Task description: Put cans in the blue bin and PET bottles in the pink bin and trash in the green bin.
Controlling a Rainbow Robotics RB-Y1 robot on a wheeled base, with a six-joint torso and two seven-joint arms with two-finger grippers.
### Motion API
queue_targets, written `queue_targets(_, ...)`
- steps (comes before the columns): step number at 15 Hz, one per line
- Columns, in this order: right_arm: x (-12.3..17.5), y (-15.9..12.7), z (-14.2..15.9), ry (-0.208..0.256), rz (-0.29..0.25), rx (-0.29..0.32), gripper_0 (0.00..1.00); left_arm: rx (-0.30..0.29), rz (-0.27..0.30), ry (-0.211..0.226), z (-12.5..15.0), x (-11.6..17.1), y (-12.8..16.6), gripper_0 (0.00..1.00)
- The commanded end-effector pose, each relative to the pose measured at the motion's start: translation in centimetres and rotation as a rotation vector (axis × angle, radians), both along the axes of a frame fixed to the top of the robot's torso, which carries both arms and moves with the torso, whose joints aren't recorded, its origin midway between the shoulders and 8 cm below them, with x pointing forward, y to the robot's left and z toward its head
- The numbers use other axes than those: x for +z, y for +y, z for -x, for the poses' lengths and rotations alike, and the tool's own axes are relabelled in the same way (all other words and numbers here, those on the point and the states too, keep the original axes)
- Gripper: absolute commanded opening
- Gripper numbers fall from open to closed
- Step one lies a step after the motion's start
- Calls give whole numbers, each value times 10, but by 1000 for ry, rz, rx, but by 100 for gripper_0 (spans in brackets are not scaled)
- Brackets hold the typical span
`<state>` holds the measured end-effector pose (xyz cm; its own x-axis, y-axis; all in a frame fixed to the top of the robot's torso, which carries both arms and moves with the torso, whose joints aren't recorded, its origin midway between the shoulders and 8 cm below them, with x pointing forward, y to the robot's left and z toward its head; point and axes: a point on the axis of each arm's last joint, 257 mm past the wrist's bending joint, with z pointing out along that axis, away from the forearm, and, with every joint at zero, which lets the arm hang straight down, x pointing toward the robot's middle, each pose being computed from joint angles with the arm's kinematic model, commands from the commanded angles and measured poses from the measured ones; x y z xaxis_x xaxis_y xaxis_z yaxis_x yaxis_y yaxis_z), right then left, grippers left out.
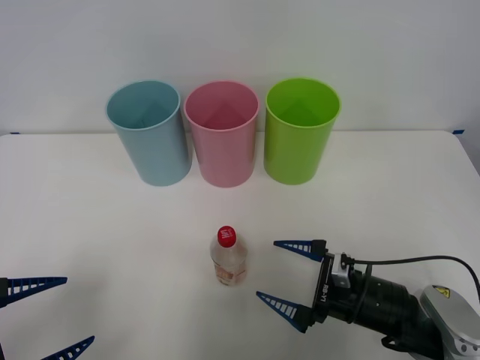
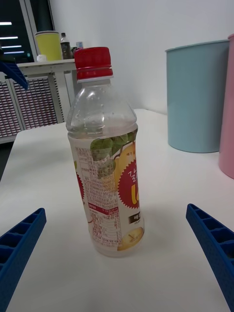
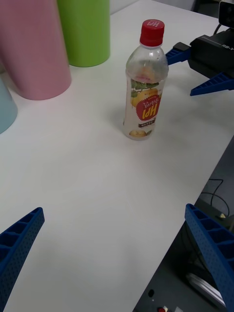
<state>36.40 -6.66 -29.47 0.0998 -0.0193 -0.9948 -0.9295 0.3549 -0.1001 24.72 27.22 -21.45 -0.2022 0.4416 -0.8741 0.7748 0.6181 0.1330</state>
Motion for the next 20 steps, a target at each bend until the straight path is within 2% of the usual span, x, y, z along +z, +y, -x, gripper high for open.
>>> queue_targets(1, -1, 6, -2, 2, 1, -3, 100, 0, 0, 0, 0, 0, 0, 100)
queue_targets(11, -4, 39, -7, -2, -2, -17, 100, 0, 0, 0, 0, 0, 0, 100)
queue_targets(20, -6, 68, -18, -9, 1, -53, 100, 0, 0, 0, 0, 0, 0, 100)
